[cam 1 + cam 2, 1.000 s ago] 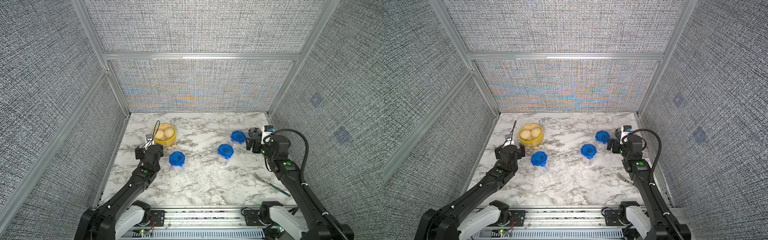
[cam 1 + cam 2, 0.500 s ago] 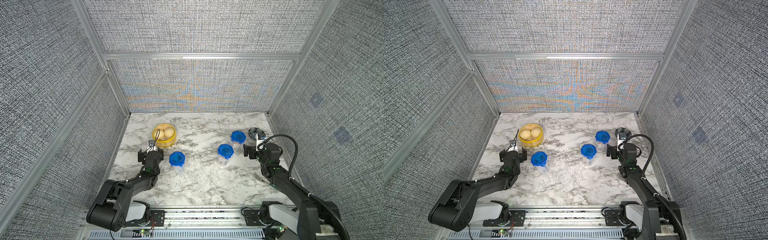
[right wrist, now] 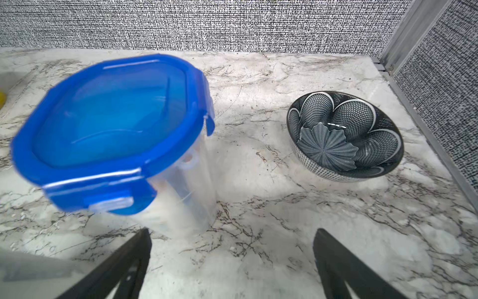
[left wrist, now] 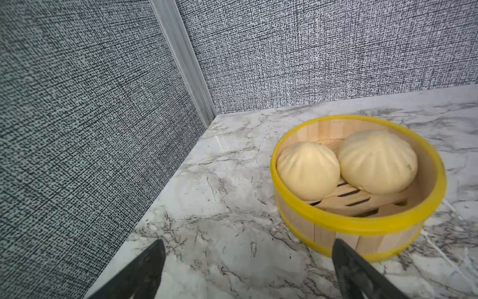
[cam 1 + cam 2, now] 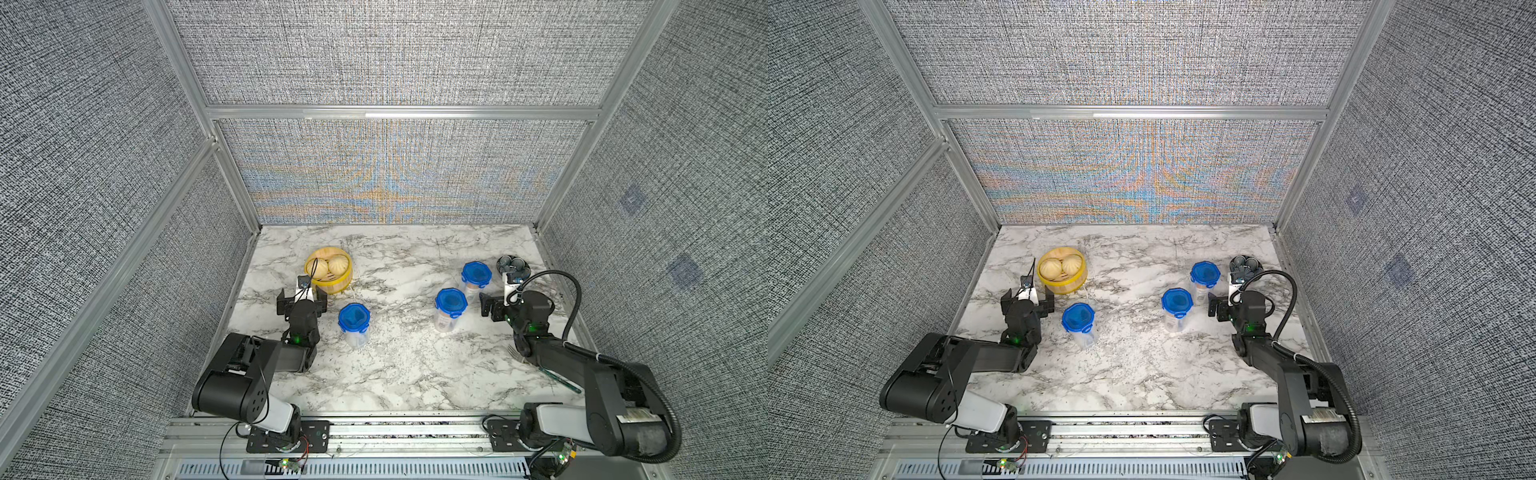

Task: Pack away toiletry kits
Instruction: Reset both arms

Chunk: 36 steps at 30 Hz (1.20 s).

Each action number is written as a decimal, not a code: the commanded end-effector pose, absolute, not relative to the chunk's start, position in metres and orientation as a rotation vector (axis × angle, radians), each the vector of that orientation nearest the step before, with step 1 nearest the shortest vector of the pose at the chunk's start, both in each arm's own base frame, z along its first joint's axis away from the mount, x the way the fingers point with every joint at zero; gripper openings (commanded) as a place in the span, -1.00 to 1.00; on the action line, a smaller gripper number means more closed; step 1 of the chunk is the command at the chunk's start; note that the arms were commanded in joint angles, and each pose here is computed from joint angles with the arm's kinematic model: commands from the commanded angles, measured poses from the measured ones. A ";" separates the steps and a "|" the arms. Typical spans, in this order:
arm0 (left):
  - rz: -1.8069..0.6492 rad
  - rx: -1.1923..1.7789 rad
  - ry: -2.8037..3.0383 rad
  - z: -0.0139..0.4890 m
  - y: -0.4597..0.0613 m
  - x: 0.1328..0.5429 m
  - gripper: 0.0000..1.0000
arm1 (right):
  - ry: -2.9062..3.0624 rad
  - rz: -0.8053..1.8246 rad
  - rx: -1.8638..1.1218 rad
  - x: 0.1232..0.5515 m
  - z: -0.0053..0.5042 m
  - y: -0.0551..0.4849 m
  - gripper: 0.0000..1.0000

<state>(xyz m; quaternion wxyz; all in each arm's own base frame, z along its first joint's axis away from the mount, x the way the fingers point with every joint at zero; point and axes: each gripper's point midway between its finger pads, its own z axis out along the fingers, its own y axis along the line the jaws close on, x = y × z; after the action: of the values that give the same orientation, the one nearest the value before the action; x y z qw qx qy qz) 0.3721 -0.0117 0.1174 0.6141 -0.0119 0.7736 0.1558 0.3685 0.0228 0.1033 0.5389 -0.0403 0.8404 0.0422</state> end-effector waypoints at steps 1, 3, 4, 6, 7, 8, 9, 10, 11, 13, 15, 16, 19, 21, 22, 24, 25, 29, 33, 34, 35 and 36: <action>0.341 -0.042 1.741 0.127 -0.012 0.374 0.99 | 1.924 0.068 -0.112 0.376 0.117 0.022 0.98; 0.343 -0.043 1.736 0.127 -0.012 0.373 0.99 | 1.907 0.066 -0.116 0.376 0.117 0.022 0.98; 0.340 -0.049 1.731 0.127 -0.011 0.371 0.99 | 1.905 0.065 -0.115 0.375 0.117 0.022 0.98; 0.343 -0.048 1.729 0.128 -0.011 0.373 0.99 | 1.908 0.062 -0.111 0.375 0.117 0.022 0.98; 0.342 -0.048 1.732 0.127 -0.012 0.373 0.98 | 1.909 0.062 -0.111 0.375 0.116 0.022 0.98; 0.341 -0.047 1.734 0.127 -0.012 0.372 0.99 | 1.911 0.063 -0.113 0.375 0.116 0.022 0.98; 0.344 -0.049 1.731 0.127 -0.011 0.372 0.99 | 1.910 0.063 -0.112 0.376 0.116 0.022 0.98; 0.342 -0.054 1.725 0.127 -0.011 0.371 0.98 | 1.913 0.063 -0.111 0.376 0.116 0.022 0.98; 0.342 -0.058 1.720 0.128 -0.010 0.370 0.99 | 1.913 0.063 -0.113 0.376 0.115 0.022 0.98; 0.347 -0.056 1.725 0.127 -0.010 0.371 0.99 | 1.913 0.062 -0.113 0.377 0.115 0.022 0.98; 0.344 -0.081 1.711 0.128 -0.007 0.367 0.99 | 1.912 0.063 -0.114 0.377 0.115 0.022 0.98; 0.347 -0.082 1.702 0.129 -0.007 0.367 0.99 | 1.913 0.062 -0.113 0.376 0.115 0.022 0.98; 0.344 -0.062 1.723 0.128 -0.010 0.371 0.99 | 1.909 0.059 -0.109 0.376 0.116 0.021 0.99; 0.355 -0.075 1.717 0.126 -0.007 0.365 0.99 | 1.913 0.058 -0.108 0.377 0.114 0.021 0.98; 0.321 -0.065 1.676 0.128 -0.010 0.352 0.99 | 1.913 0.057 -0.108 0.378 0.114 0.021 0.99; 0.275 0.020 1.653 0.127 -0.020 0.336 0.99 | 1.913 0.054 -0.108 0.378 0.113 0.021 0.98; 0.322 -0.032 1.663 0.130 -0.010 0.339 0.99 | 1.916 0.054 -0.109 0.378 0.112 0.021 0.98; 0.363 -0.025 1.719 0.130 -0.017 0.358 0.99 | 1.914 0.051 -0.116 0.378 0.112 0.022 0.98; 0.357 -0.050 1.682 0.129 -0.014 0.360 0.99 | 1.914 0.047 -0.111 0.380 0.112 0.021 0.99; 0.361 -0.044 1.674 0.130 -0.014 0.366 0.99 | 1.920 0.049 -0.114 0.381 0.111 0.021 0.98; 0.354 -0.047 1.672 0.132 -0.014 0.366 0.99 | 1.922 0.050 -0.117 0.381 0.110 0.022 0.98; 0.344 -0.053 1.691 0.130 -0.013 0.365 0.99 | 1.919 0.047 -0.115 0.381 0.111 0.022 0.99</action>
<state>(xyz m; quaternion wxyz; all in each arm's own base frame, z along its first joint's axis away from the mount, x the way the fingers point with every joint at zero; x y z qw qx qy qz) 0.3624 -0.0149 0.1186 0.6364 -0.0138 0.7555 0.1552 0.3764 0.0226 0.1024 0.5585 -0.0495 0.8276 0.0264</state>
